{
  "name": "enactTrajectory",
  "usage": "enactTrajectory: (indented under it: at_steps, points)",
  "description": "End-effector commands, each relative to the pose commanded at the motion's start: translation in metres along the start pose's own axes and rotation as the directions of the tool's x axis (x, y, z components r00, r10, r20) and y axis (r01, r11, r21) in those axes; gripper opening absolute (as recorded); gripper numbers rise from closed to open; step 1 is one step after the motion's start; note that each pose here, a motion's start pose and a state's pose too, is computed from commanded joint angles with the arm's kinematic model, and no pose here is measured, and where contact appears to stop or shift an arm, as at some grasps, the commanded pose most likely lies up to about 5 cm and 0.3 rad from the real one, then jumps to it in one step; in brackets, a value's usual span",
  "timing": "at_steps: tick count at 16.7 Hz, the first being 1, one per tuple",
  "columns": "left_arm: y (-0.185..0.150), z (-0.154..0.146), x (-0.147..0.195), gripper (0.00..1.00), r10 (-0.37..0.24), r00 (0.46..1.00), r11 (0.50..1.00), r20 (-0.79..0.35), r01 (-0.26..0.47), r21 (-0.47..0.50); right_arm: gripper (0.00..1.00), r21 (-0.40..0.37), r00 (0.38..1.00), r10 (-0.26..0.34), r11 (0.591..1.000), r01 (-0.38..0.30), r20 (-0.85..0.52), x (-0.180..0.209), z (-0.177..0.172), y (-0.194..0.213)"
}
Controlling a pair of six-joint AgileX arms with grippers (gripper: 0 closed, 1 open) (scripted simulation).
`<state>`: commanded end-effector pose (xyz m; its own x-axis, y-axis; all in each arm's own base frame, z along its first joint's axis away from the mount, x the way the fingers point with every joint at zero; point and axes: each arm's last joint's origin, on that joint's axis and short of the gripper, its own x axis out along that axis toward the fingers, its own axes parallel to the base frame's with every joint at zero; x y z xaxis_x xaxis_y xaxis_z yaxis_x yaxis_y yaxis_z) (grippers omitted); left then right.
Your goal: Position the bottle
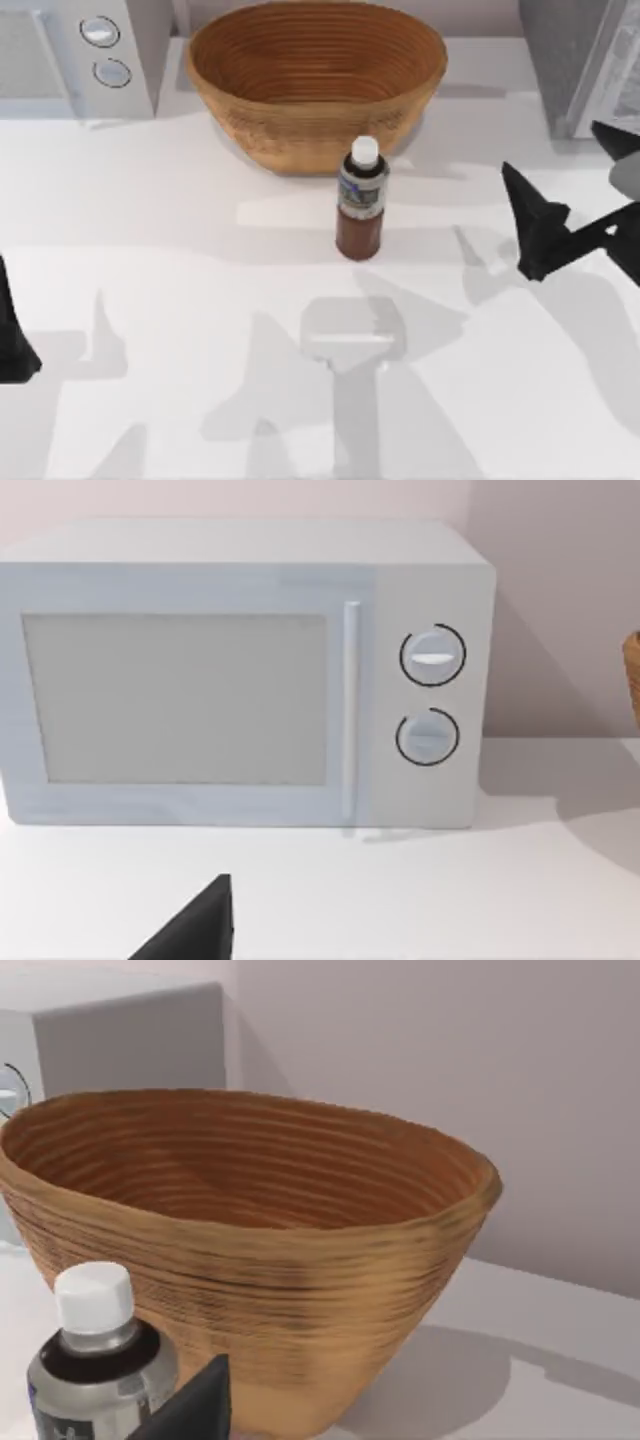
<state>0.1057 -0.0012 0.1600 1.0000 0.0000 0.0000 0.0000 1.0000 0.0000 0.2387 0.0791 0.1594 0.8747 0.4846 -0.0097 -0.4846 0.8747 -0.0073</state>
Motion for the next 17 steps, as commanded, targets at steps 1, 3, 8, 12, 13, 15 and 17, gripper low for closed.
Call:
enactTrajectory:
  at_steps: [1,3,8,12,13,15,17]
  points:
    - [0.0,0.0,0.0,1.0,0.0,1.0,1.0,0.0,0.0,0.0,1.0,0.001,1.0,0.029,1.0,-0.029,0.0,0.009,-0.009,0.003]
    - [0.0,0.0,0.0,1.0,0.0,1.0,1.0,0.0,0.0,0.0,1.0,0.002,0.996,0.084,0.996,-0.084,0.001,0.025,-0.027,0.01]
    - [0.0,0.0,0.0,1.0,0.0,1.0,1.0,0.0,0.0,0.0,1.0,0.005,0.98,0.197,0.98,-0.197,0.006,0.047,-0.074,0.028]
    - [0.0,0.0,0.0,1.0,0.0,1.0,1.0,0.0,0.0,0.0,1.0,0.006,0.968,0.252,0.968,-0.252,0.011,0.052,-0.1,0.038]
    - [0.0,0.0,0.0,1.0,0.0,1.0,1.0,0.0,0.0,0.0,1.0,0.007,0.966,0.259,0.966,-0.259,0.011,0.053,-0.104,0.04]
    - [0.0,0.0,0.0,1.0,0.0,1.0,1.0,0.0,0.0,0.0,1.0,0.007,0.964,0.266,0.964,-0.266,0.012,0.053,-0.108,0.041]
    - [0.0,0.0,0.0,1.0,0.0,1.0,1.0,0.0,0.0,0.0,1.0,0.007,0.964,0.266,0.964,-0.266,0.012,0.053,-0.108,0.041]
